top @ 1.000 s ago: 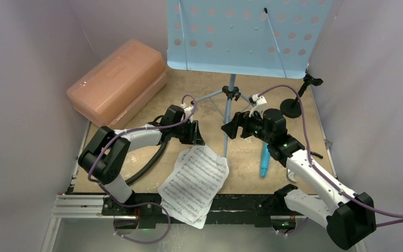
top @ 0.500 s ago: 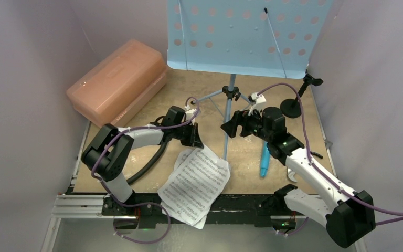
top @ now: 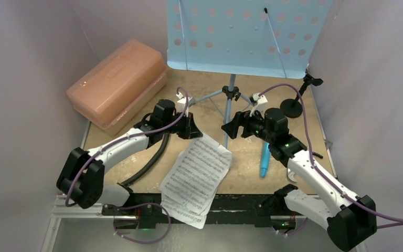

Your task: Set up the instrument practice props

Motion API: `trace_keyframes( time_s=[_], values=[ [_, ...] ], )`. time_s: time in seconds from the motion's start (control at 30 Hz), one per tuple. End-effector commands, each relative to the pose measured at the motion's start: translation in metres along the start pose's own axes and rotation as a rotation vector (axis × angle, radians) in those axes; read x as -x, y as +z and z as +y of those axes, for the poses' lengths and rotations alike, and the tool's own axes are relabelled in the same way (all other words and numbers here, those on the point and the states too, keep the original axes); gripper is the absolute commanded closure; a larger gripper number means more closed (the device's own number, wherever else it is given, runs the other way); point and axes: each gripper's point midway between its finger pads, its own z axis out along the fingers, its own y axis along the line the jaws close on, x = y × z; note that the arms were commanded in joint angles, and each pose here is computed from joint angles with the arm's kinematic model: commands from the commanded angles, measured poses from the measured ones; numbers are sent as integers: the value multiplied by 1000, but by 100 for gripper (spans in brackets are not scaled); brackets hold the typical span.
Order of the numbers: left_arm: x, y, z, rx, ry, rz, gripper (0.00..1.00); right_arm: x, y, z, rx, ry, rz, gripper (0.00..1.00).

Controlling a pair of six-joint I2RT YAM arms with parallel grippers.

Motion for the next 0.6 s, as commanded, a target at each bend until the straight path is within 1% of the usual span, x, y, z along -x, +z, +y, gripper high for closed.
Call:
trace_keyframes(
  time_s=[0.0,0.13,0.33,0.47,0.57],
  values=[
    [25,-21,-16,7,54,-79,100,23,-9,19,67,-47,-58,11],
    [40,-39,-27,16,66,-144,100,27,-15,26,99,-68,-82,10],
    [77,-72,-53,6,99,-323,100,37,-24,38,150,-126,-127,10],
    [95,-91,-73,-38,177,-423,100,45,-31,46,187,-173,-170,10],
    [103,-102,-83,-61,212,-472,100,48,-38,50,203,-192,-196,10]
  ],
)
